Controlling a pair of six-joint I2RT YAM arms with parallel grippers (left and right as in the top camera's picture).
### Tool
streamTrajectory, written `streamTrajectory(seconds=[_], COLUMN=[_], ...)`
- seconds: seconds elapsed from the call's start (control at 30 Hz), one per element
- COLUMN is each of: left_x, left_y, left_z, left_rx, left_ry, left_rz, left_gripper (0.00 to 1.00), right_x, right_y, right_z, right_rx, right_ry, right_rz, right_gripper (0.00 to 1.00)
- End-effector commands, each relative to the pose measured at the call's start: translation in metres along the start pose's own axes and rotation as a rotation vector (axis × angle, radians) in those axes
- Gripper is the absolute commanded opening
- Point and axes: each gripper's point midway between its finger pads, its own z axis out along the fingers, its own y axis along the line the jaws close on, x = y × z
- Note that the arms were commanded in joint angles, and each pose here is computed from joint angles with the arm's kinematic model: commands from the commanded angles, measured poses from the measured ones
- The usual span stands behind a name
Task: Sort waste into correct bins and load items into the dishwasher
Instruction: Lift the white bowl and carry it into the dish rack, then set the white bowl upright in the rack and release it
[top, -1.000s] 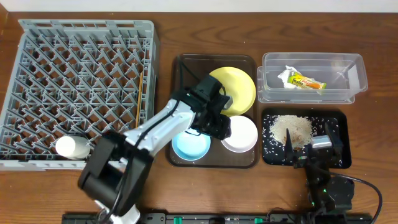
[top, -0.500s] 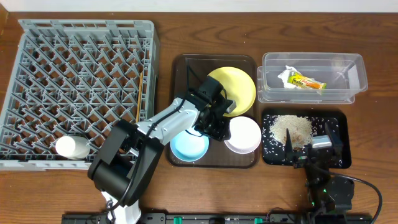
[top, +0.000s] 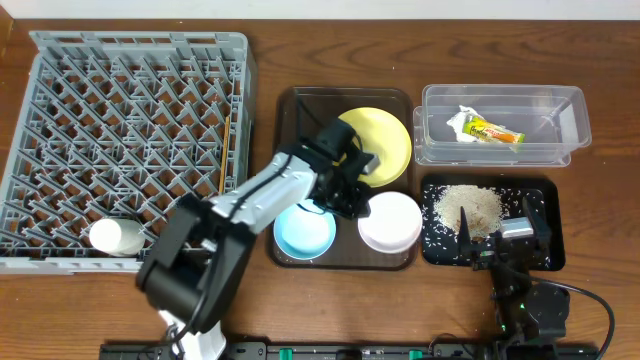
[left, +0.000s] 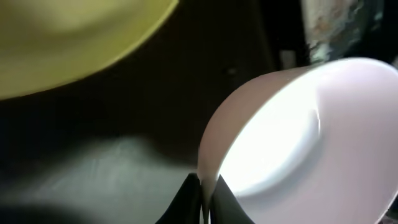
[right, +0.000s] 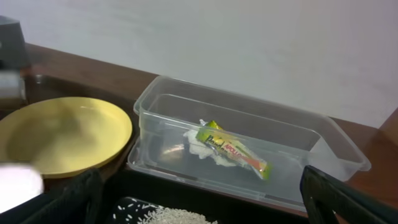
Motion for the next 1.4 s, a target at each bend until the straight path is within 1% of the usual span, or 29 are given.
streamTrajectory(seconds=[0.0, 0.03, 0.1, 0.17, 0.27, 0.4, 0.53, 0.67, 0.93, 1.2, 1.3, 1.37], left_x=[-0.031, -0.033, -0.034, -0.027, -0.006, 0.029, 0.048, 0.05, 0.019, -0.027, -0.04, -0.041], left_y=[-0.022, -0.018, 0.0, 0.029, 0.077, 0.115, 0.131, 0.146, 0.185, 0.212, 0.219, 0.224], left_z=[-0.065, -0.081, -0.117, -0.158, -0.231, -0.324, -0.377, -0.397, -0.391, -0.382, -0.378, -0.381], left_rx=[0.027, -0.005, -0.123, -0.314, -0.665, -1.056, -1.283, -1.435, -1.627, -1.694, -1.727, -1.791], left_ry=[-0.162, -0.197, -0.273, -0.353, -0.48, -0.65, -0.744, -0.76, -0.67, -0.671, -0.624, -0.59], left_rz=[0.027, 0.018, -0.016, -0.07, -0.188, -0.351, -0.446, -0.494, -0.455, -0.35, -0.279, -0.271], left_gripper=[0.08, 0.08, 0.08, 0.08, 0.08, 0.08, 0.08, 0.08, 0.08, 0.08, 0.07, 0.08], right_x=[0.0, 0.0, 0.0, 0.0, 0.0, 0.0, 0.0, 0.0, 0.0, 0.0, 0.0, 0.001], right_y=[-0.002, -0.002, -0.002, -0.002, -0.002, -0.002, -0.002, -0.002, -0.002, -0.002, -0.002, -0.002], right_z=[0.0, 0.0, 0.0, 0.0, 0.0, 0.0, 0.0, 0.0, 0.0, 0.0, 0.0, 0.0], right_rx=[0.006, 0.006, 0.006, 0.006, 0.006, 0.006, 0.006, 0.006, 0.006, 0.006, 0.006, 0.006], right_ry=[0.0, 0.0, 0.0, 0.0, 0.0, 0.0, 0.0, 0.0, 0.0, 0.0, 0.0, 0.0], right_rz=[-0.006, -0.006, -0.006, -0.006, -0.006, -0.006, -0.006, -0.006, -0.006, -0.006, -0.006, -0.005], right_gripper=[0.99, 0.99, 0.99, 0.99, 0.99, 0.99, 0.99, 0.99, 0.99, 0.99, 0.99, 0.99])
